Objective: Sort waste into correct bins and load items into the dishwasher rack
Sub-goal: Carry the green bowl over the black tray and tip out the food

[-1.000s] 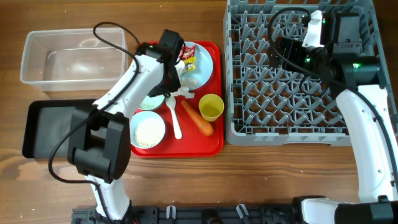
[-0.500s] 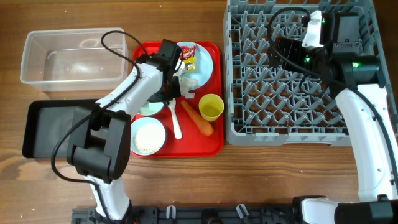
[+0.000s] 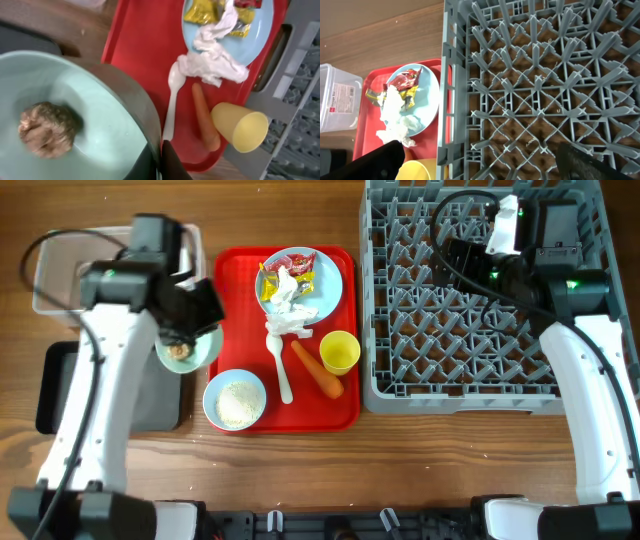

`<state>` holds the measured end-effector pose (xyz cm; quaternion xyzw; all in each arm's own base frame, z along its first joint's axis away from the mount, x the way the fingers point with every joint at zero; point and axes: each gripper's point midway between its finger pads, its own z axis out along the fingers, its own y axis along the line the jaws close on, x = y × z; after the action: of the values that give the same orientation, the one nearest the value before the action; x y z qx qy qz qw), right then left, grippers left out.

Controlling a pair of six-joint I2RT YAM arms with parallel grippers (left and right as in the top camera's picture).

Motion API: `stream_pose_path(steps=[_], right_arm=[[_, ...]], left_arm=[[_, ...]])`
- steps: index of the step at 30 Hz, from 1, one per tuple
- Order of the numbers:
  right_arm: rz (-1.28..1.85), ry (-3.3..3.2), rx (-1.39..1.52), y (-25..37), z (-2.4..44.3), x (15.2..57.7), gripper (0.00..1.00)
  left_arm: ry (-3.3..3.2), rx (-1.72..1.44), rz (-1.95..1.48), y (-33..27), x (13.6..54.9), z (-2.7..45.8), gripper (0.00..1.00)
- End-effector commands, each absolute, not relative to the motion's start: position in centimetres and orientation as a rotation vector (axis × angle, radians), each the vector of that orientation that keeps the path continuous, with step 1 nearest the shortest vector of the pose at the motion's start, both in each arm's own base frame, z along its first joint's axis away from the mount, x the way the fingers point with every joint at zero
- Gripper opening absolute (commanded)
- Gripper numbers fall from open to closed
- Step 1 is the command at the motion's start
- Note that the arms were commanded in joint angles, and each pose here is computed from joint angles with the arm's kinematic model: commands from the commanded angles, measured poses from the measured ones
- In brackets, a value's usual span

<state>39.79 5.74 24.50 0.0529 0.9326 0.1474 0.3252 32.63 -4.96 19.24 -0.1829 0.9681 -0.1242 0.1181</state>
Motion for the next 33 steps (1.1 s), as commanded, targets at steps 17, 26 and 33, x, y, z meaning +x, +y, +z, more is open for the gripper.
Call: stream_pose_path(steps=[17, 26, 33], right_arm=[[0.368, 2.432, 0.138, 5.4, 24.9, 40.5, 1.0], [0.366, 2.451, 0.139, 5.4, 24.6, 40.1, 1.0], [0.366, 2.452, 0.139, 5.4, 24.5, 40.1, 1.0]], left_arm=[[2.051, -0.442, -1.346, 3.9, 28.5, 20.1, 0.04], [2.091, -0.313, -1.229, 4.3, 28.5, 19.0, 0.04], [2.15, -0.486, -1.33, 5.6, 29.6, 14.8, 0.04]])
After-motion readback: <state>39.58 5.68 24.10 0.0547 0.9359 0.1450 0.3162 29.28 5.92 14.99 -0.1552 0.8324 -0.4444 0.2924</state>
